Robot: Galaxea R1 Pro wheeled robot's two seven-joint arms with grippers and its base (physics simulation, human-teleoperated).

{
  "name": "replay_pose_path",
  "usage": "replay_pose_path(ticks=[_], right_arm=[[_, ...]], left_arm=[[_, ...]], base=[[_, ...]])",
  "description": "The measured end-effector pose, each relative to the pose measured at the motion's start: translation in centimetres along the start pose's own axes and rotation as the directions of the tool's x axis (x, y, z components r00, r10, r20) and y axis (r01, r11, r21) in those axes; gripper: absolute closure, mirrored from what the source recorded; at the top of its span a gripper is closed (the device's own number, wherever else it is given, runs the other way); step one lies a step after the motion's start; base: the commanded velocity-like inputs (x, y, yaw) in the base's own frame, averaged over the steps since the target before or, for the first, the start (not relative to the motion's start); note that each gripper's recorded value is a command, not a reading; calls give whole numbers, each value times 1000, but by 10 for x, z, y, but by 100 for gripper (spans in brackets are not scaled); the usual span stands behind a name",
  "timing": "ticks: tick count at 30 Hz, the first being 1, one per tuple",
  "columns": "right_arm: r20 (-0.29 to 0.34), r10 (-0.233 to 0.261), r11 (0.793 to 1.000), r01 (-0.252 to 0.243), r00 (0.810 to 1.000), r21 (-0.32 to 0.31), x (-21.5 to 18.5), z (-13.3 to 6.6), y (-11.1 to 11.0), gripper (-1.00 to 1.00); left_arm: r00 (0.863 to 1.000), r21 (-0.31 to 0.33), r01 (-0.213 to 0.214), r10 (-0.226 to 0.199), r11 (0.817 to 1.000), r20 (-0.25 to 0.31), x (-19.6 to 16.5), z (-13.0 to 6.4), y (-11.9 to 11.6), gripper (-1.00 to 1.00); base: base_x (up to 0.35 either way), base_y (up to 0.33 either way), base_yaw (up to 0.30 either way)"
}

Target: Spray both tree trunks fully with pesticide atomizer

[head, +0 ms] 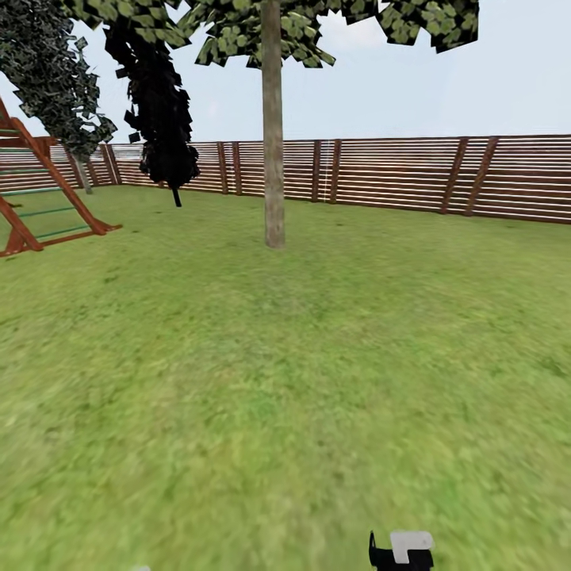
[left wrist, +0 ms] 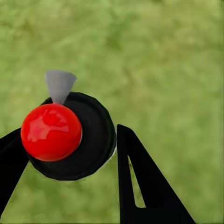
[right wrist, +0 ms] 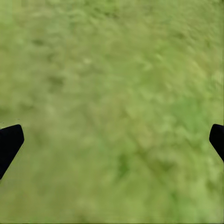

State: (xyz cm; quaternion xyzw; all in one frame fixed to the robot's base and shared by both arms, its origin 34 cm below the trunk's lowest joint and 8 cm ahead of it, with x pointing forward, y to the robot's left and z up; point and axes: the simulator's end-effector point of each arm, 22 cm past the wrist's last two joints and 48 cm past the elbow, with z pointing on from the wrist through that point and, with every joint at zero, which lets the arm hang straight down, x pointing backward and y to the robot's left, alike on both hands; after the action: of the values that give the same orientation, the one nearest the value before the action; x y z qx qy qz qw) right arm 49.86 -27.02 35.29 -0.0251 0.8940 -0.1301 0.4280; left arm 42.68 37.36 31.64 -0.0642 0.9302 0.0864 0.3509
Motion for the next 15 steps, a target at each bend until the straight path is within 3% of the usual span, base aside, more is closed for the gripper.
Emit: replay_pose_path(ticks=[15], right_arm=[[0,0,1000,0,1000,0,0,0,0,-100]], left_arm=[[1000,1,1,-1,1000,0,0,0,-1,100]], base=[[338,0,0]])
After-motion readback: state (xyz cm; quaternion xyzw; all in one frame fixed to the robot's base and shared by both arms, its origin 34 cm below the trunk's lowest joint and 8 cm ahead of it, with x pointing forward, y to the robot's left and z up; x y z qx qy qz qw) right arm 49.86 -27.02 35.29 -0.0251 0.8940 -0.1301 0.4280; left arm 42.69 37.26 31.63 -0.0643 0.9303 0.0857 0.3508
